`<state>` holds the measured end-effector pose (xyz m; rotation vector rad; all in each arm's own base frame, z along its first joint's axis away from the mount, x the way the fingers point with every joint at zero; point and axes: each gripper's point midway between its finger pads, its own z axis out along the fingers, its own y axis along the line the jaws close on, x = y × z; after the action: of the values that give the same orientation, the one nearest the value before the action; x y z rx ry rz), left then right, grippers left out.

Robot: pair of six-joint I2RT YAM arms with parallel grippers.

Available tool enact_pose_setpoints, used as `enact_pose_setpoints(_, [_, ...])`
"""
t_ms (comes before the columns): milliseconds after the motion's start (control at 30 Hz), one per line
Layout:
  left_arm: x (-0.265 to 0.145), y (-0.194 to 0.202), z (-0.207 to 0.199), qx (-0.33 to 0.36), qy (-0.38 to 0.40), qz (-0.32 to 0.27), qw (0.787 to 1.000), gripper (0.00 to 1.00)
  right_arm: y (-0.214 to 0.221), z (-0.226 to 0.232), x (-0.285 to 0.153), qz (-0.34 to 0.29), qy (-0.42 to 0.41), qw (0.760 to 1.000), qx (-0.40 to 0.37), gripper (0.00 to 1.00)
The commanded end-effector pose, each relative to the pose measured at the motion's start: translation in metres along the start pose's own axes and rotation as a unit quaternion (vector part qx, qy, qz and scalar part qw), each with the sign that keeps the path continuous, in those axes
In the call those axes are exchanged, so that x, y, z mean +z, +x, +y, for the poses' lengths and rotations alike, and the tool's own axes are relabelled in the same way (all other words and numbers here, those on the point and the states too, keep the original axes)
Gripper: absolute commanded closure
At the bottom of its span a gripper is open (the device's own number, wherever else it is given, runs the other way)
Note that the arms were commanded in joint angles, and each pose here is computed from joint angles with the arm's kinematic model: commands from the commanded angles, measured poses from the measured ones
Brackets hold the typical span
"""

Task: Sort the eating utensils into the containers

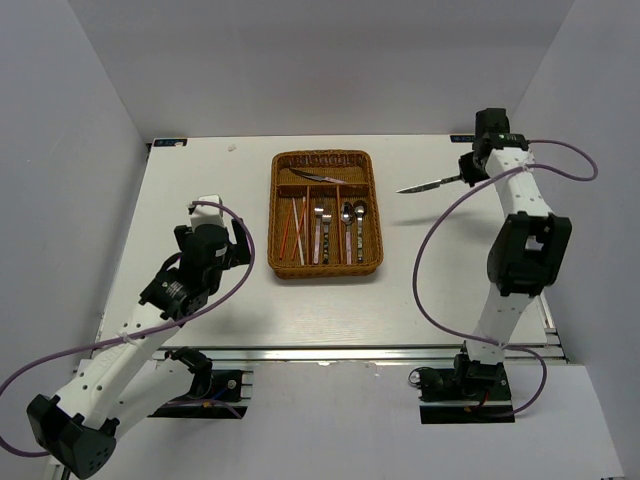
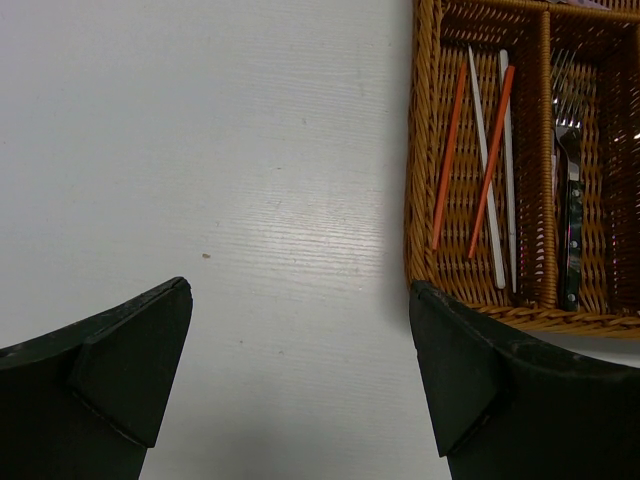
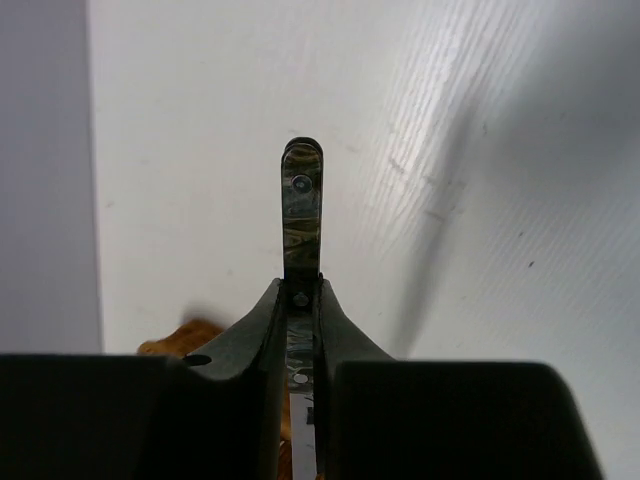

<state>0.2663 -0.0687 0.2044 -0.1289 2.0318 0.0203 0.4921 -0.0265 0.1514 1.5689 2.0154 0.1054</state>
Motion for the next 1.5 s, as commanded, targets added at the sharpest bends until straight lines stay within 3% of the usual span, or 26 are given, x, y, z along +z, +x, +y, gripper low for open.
enact_pose_setpoints(0, [0.002,0.001,0.001,0.0,-0.004,0.001,1.0,0.02,0.007,0.024,-0.024,0.006,-0.071,0.997,0.037,1.0])
enact_pose_setpoints(67, [0.003,0.002,0.001,0.002,-0.006,0.003,1.0,0.02,0.011,0.039,-0.034,0.013,-0.113,0.991,0.071,1.0])
enact_pose_setpoints(300, [0.002,0.001,0.005,0.0,-0.013,0.0,1.0,0.02,0.116,0.108,-0.069,0.062,-0.168,0.977,0.113,1.0])
enact_pose_setpoints(433, [0.001,0.0,0.005,-0.002,-0.014,-0.002,1.0,0.02,0.17,0.145,-0.064,0.092,-0.171,0.966,0.169,1.0])
enact_pose_setpoints(467, [0.001,0.0,0.005,-0.003,-0.013,-0.003,1.0,0.02,0.18,0.135,-0.044,0.09,-0.147,0.972,0.16,1.0])
enact_pose_setpoints(500, [0.001,0.0,0.005,-0.002,-0.013,-0.002,1.0,0.02,0.188,0.156,-0.061,0.101,-0.168,0.965,0.176,1.0])
enact_pose_setpoints(600, [0.0,-0.001,0.004,-0.004,-0.009,-0.005,1.0,0.02,0.223,0.169,-0.048,0.103,-0.172,0.964,0.175,1.0])
enact_pose_setpoints(1067, [-0.004,-0.003,-0.003,-0.009,0.019,-0.009,1.0,0.02,0.266,0.179,-0.012,0.086,-0.201,0.96,0.176,0.99])
enact_pose_setpoints(1133, [-0.005,-0.004,-0.004,-0.01,0.022,-0.011,1.0,0.02,0.268,0.182,-0.015,0.088,-0.207,0.958,0.178,0.85])
enact_pose_setpoints(1200, [-0.005,-0.003,-0.003,-0.01,0.021,-0.011,1.0,0.02,0.27,0.186,-0.02,0.092,-0.214,0.957,0.175,0.61])
enact_pose_setpoints(1233, [-0.005,-0.004,-0.003,-0.011,0.021,-0.012,1.0,0.02,0.268,0.189,-0.024,0.092,-0.221,0.955,0.173,0.31])
enact_pose_setpoints(1267, [-0.005,-0.003,-0.003,-0.01,0.02,-0.012,1.0,0.02,0.268,0.191,-0.028,0.092,-0.225,0.955,0.17,0.27])
enact_pose_setpoints(1467, [-0.005,-0.005,0.001,-0.011,0.01,-0.014,1.0,0.02,0.254,0.197,-0.054,0.086,-0.245,0.951,0.166,0.26])
